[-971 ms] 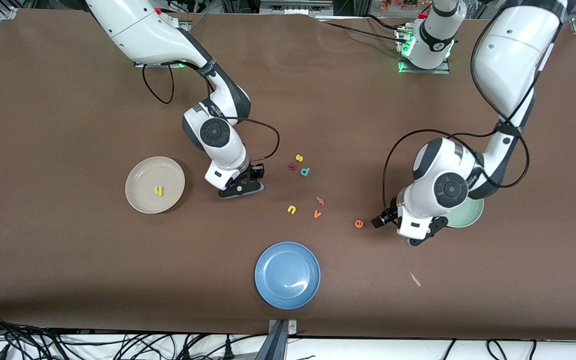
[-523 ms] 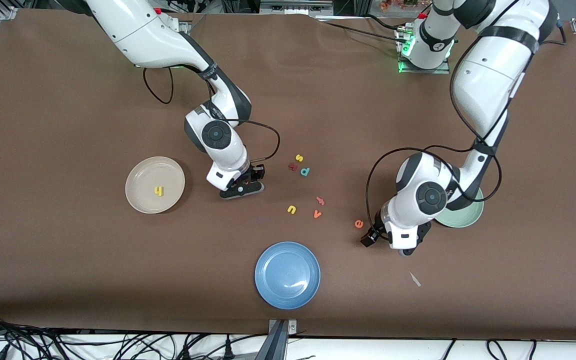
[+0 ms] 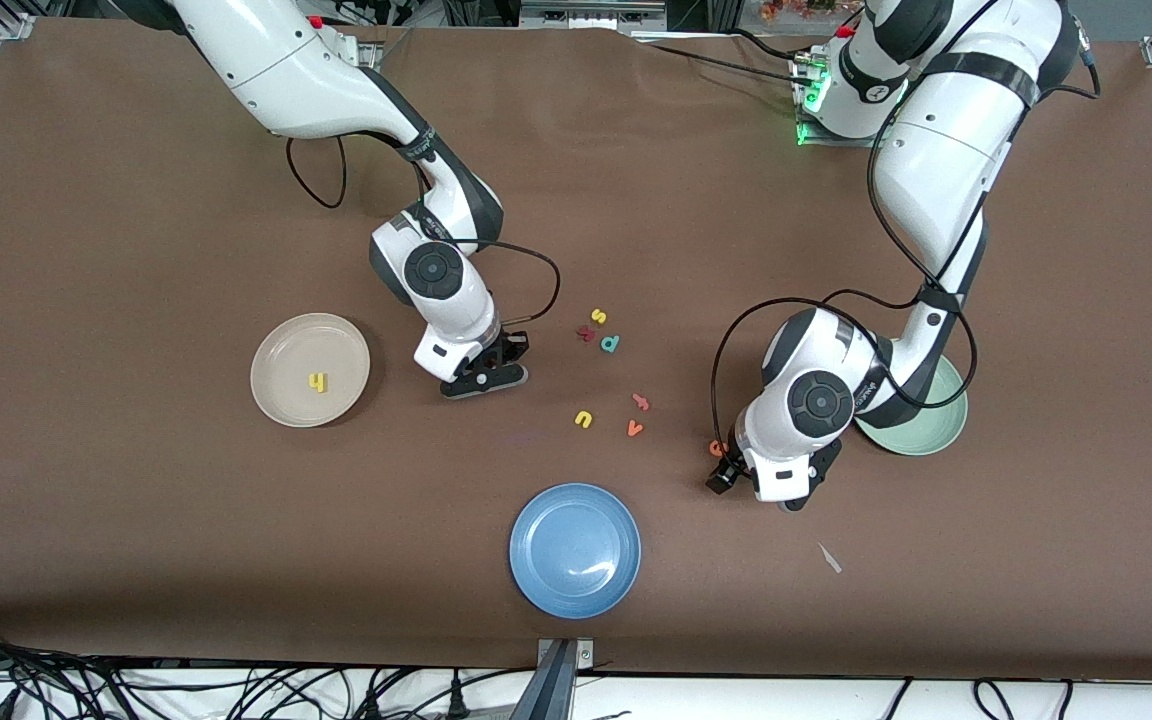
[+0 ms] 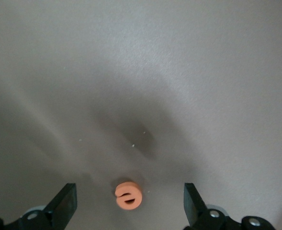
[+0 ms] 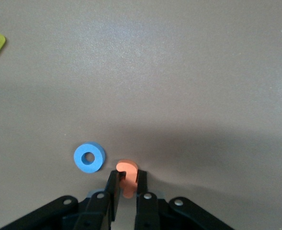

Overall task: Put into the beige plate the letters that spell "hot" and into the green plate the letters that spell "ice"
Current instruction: 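Grasp the orange 7 with the right gripper while the left gripper reaches, then drop the orange 7 on the beige plate while the left gripper grasps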

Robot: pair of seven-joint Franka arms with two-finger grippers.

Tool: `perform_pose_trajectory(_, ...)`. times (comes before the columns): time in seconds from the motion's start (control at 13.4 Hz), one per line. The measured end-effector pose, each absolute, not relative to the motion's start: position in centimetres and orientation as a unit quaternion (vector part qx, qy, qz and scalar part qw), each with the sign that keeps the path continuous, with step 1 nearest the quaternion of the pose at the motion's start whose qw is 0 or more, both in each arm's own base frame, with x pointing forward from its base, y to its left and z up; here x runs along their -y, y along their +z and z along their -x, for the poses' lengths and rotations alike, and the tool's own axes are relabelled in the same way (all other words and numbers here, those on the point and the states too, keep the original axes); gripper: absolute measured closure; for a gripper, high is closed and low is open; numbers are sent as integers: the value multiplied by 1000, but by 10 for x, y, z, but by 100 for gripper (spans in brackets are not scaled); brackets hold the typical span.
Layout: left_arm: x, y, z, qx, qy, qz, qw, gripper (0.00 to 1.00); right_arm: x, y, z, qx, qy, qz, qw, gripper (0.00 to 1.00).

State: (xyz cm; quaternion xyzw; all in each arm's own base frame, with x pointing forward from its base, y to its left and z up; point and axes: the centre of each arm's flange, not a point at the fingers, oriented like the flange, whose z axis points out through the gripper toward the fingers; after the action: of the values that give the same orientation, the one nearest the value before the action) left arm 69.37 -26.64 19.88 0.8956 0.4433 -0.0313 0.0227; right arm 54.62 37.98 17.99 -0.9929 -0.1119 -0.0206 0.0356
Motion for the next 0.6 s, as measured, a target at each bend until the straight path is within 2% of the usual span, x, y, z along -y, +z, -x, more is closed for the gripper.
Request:
perform_pose_trajectory(0.37, 284, 183, -684, -438, -28, -899, 9, 4, -341, 208, -573, 112, -23, 993, 19, 82)
perform_pose_trajectory(0.52, 281, 176, -685, -439, -24, -898, 2, 8, -293, 230, -593, 132, -13, 991, 4, 82)
perform_pose_trajectory(0.6, 277, 174, -686, -441, -22, -897, 0, 17, -265, 240, -601, 139, -9, 990, -2, 82)
